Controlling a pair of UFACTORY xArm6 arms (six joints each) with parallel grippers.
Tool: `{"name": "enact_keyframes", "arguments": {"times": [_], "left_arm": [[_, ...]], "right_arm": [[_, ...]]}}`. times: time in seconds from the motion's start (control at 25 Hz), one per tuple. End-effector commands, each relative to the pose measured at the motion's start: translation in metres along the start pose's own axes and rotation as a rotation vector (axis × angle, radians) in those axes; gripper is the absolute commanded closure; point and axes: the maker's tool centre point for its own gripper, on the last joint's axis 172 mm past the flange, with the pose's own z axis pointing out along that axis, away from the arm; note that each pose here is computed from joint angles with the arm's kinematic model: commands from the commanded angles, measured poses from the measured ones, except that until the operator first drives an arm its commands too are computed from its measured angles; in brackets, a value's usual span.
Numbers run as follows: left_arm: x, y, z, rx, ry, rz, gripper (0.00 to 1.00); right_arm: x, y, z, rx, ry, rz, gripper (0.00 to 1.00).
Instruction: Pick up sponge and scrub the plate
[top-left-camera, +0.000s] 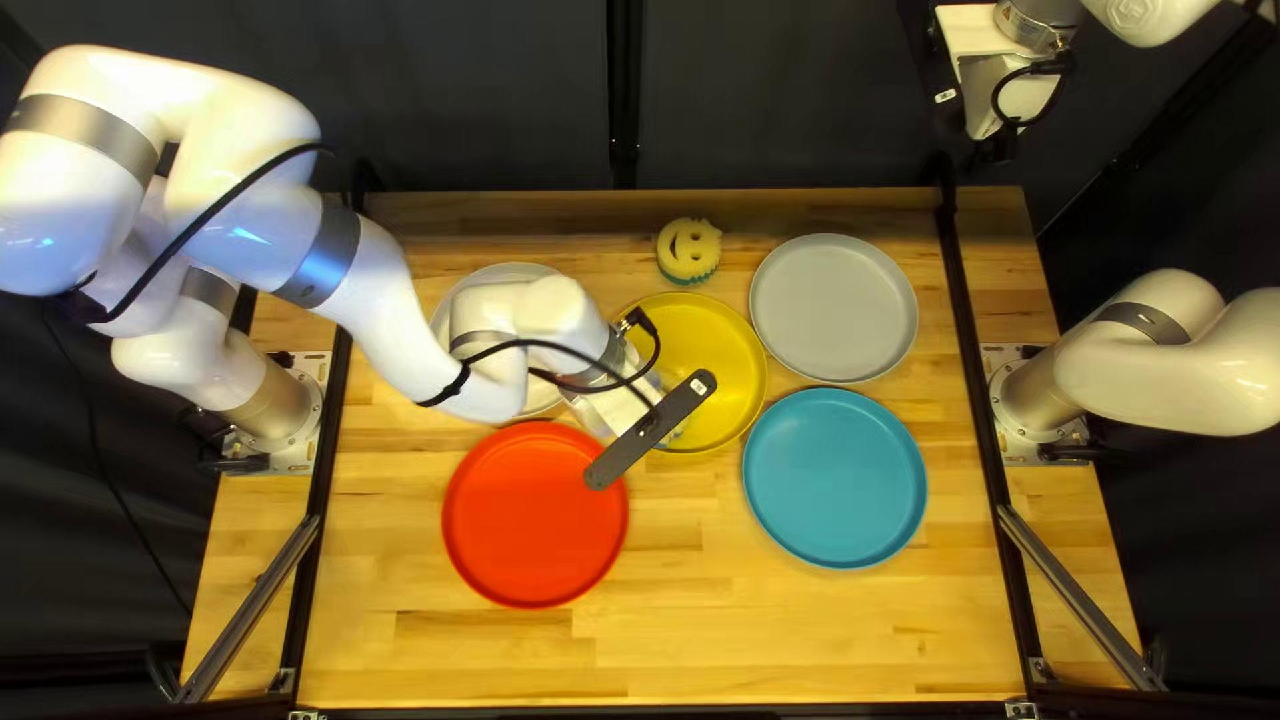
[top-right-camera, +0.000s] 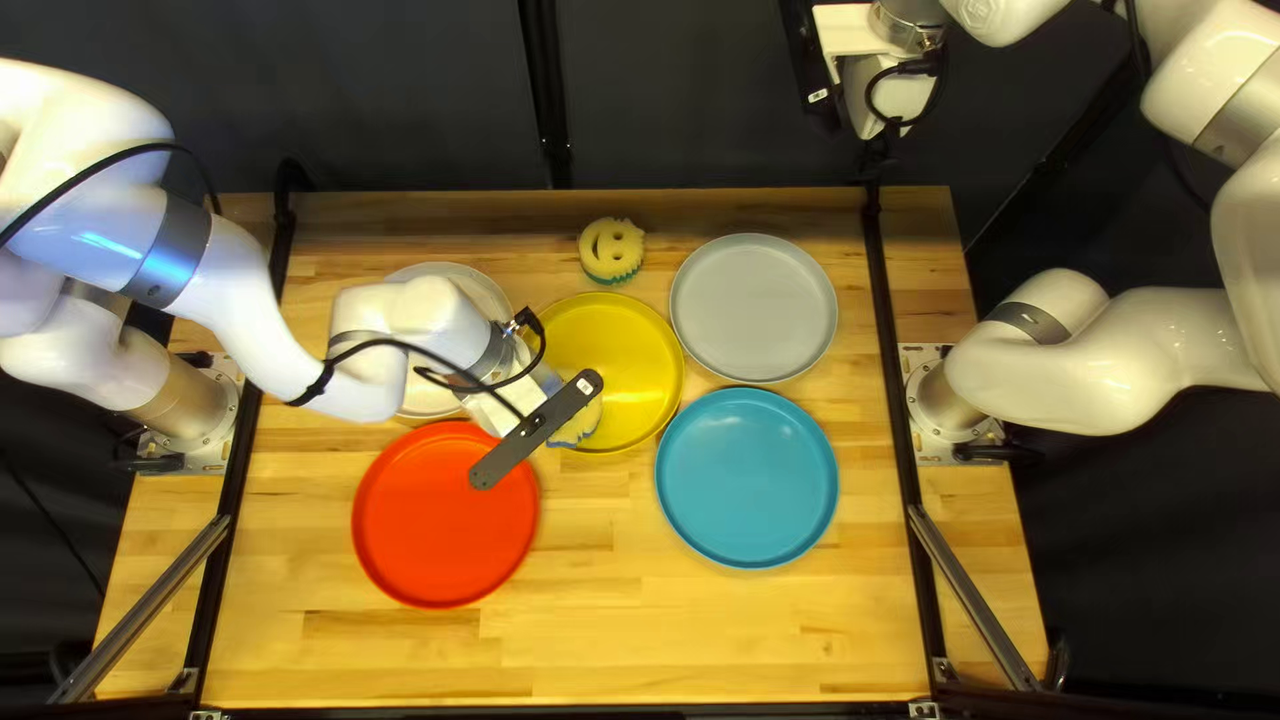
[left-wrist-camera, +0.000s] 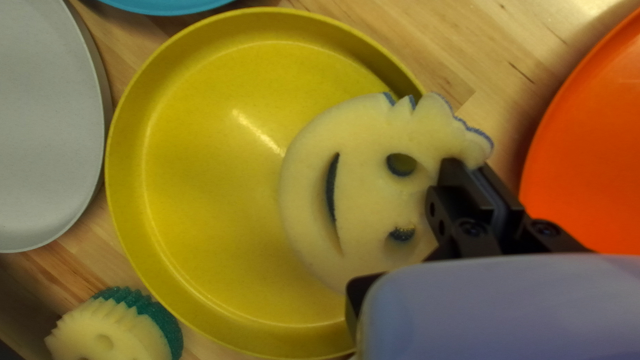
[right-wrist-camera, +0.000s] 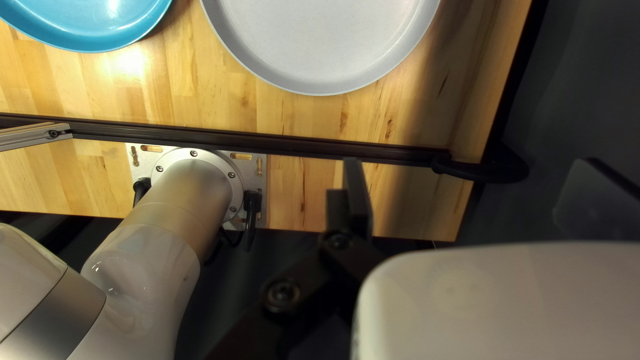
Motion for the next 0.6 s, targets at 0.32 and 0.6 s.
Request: {"name": "enact_keyframes", "arguments": {"times": [0.32,0.6], "left_arm": [[0.009,0.091,0.003,0.026,-0.007,0.002,1.00],[0.003,0.129,0.010,0.014,-0.017,-0.014,1.00]], "right_arm": [[0.000,0.000,0.000,0.000,0.000,0.000,0.00],[0.000,0.000,0.000,0.000,0.000,0.000,0.00]]}}
